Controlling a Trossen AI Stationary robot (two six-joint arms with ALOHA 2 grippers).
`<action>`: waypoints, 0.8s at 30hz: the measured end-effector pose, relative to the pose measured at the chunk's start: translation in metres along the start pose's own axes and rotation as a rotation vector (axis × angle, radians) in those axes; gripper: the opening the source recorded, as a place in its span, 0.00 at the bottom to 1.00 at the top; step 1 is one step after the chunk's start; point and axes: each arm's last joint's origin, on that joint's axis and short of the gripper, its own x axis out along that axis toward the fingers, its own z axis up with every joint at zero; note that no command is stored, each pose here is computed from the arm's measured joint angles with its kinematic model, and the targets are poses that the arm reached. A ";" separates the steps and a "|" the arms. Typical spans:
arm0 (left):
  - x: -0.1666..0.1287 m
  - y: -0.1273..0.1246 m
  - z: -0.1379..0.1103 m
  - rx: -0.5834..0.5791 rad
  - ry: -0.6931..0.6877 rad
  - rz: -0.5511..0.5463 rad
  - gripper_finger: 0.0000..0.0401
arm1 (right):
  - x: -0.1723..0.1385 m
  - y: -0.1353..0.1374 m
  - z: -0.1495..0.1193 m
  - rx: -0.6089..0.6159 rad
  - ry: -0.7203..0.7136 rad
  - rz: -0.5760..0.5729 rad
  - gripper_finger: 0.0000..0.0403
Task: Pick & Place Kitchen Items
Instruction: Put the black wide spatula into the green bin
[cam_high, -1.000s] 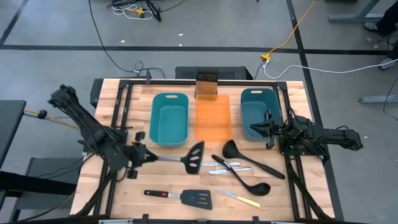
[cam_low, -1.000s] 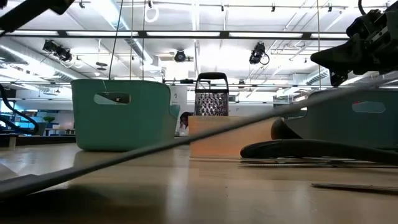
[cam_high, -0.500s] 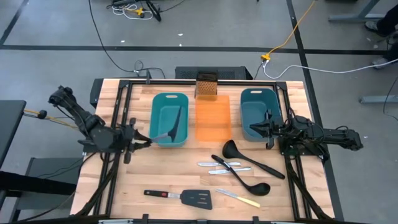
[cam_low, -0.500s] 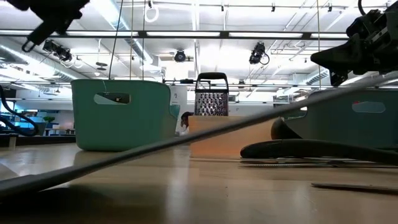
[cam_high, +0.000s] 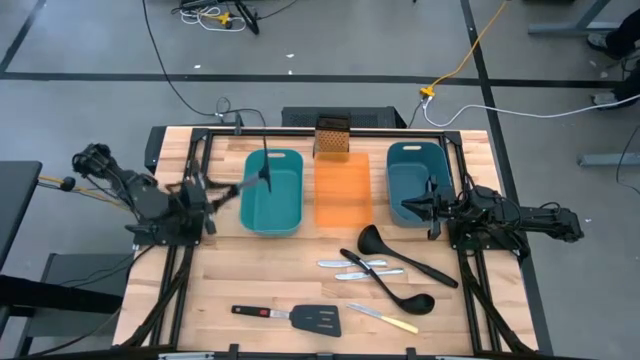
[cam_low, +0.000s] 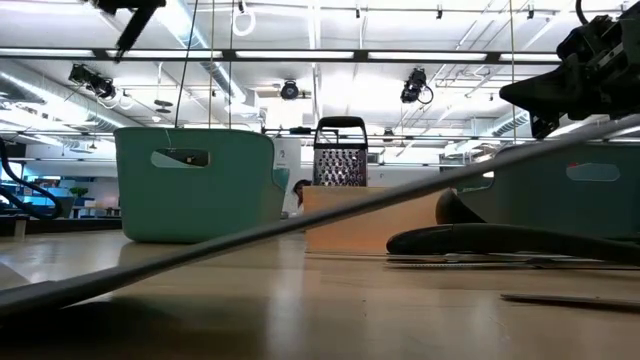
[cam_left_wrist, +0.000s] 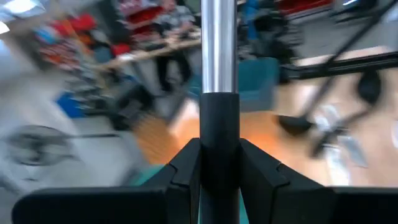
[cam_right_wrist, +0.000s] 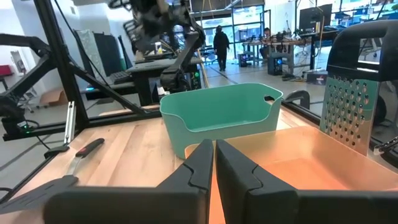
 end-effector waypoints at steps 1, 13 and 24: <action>0.000 0.006 0.007 0.031 -0.004 0.026 0.21 | 0.000 0.000 0.000 0.000 0.000 0.000 0.07; 0.019 0.068 0.084 0.479 0.117 0.378 0.21 | 0.000 0.000 0.000 0.003 0.000 0.000 0.07; 0.091 0.118 0.064 0.814 0.517 0.433 0.21 | 0.000 0.000 0.000 0.007 -0.001 -0.001 0.07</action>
